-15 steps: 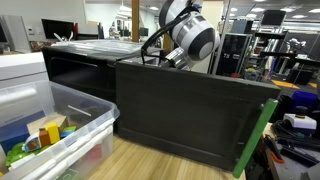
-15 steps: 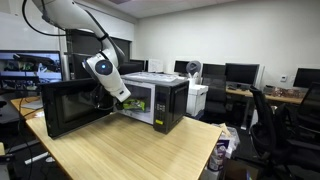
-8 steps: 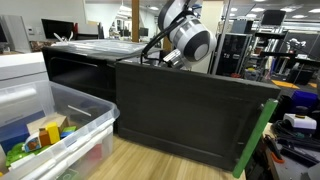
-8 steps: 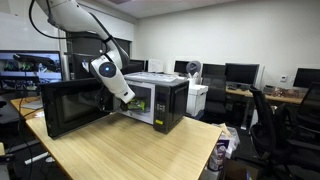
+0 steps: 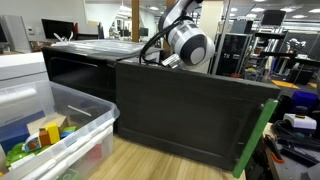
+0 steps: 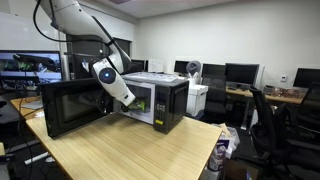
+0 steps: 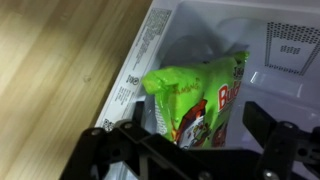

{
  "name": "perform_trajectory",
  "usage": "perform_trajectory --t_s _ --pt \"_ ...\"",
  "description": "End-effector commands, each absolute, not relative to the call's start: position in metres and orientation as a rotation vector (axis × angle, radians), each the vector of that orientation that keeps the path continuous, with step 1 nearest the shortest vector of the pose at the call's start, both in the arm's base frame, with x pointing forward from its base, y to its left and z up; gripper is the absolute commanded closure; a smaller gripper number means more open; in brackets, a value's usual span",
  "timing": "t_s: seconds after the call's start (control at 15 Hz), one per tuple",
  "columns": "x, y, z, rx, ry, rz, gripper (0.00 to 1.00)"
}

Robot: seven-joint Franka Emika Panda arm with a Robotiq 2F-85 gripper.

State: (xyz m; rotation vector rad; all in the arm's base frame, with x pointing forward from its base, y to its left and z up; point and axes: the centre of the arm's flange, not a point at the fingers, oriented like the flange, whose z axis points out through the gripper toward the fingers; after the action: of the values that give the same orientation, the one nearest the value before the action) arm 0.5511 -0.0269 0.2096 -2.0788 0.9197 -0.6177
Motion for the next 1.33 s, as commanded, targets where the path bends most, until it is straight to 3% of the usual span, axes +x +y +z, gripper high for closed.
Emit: perform_trajectory --t_s 0.0,1.27 --pt "0.551 -0.029 0.197 -2.057 0.909 -0.650 0.00" --pt "0.568 -0.018 0.196 -2.012 0.935 -0.668 0.00"
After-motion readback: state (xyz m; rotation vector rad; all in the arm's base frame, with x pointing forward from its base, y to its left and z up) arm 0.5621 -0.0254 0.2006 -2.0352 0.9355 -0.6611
